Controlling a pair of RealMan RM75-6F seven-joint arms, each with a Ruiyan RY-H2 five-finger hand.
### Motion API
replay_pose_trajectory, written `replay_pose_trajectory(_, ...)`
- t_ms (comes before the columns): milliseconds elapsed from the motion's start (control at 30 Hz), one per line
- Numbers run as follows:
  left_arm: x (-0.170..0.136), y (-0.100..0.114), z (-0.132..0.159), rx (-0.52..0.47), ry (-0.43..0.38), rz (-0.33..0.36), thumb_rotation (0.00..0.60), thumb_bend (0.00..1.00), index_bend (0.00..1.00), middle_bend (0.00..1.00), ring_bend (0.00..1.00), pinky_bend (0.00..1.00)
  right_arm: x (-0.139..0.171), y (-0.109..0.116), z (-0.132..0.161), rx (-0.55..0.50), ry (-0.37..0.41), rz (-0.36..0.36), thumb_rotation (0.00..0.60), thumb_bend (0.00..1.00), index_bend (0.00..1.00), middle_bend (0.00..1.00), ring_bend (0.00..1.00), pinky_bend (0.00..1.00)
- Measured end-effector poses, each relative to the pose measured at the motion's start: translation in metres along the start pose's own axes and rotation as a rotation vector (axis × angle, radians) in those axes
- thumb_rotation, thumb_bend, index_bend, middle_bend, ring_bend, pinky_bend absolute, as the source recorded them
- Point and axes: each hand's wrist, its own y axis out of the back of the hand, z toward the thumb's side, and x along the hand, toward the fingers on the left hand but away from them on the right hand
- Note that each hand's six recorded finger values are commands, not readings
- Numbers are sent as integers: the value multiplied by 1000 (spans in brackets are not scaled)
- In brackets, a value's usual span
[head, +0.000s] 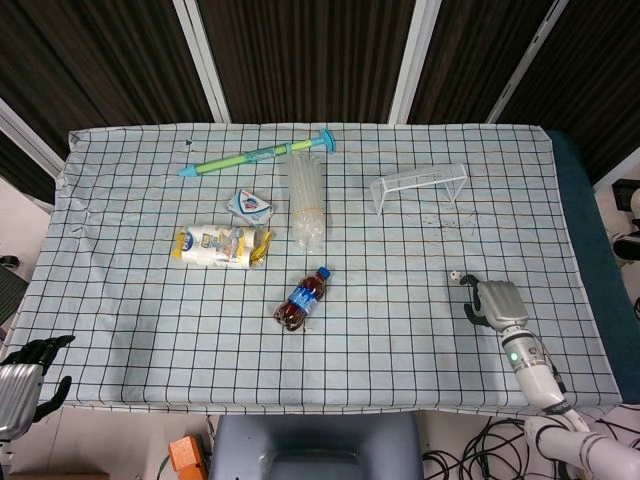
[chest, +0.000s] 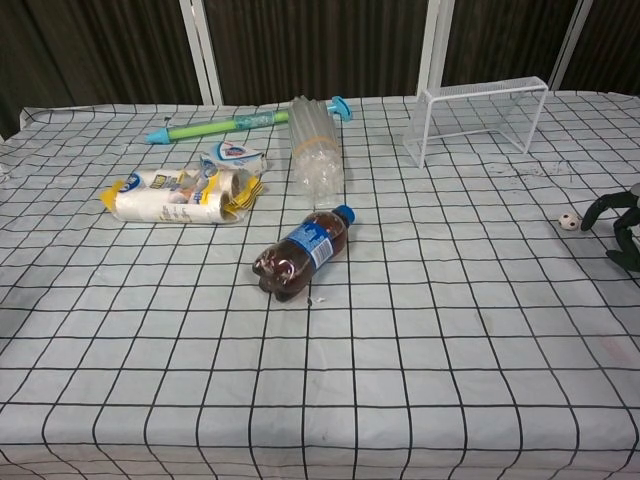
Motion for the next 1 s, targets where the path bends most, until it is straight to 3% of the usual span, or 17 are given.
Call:
replay_pose_trajectory(33, 0, 0, 0, 0, 0, 1, 600, 392, 258, 303, 264, 432, -1, 0, 0, -1, 0, 3, 600, 559, 376, 762, 850, 765)
replay_pose_trajectory(133, 0, 1, 0, -2, 0, 3, 600, 392, 259, 303, 264, 432, -3, -1, 1, -9, 4, 16, 600, 561, 85, 767, 854, 767)
replay_pose_trajectory(200, 0, 1, 0, -2, 1, 3, 600, 392, 259, 303, 264, 432, -4, -1, 1, -18, 6, 23, 600, 563, 7, 770, 856, 770)
replay_pose_trajectory(1000, -1, 3, -2, -8, 7, 11, 600, 393, 259, 303, 264, 431, 2, 14, 4, -55, 39, -6, 600, 565, 0, 771, 858, 771)
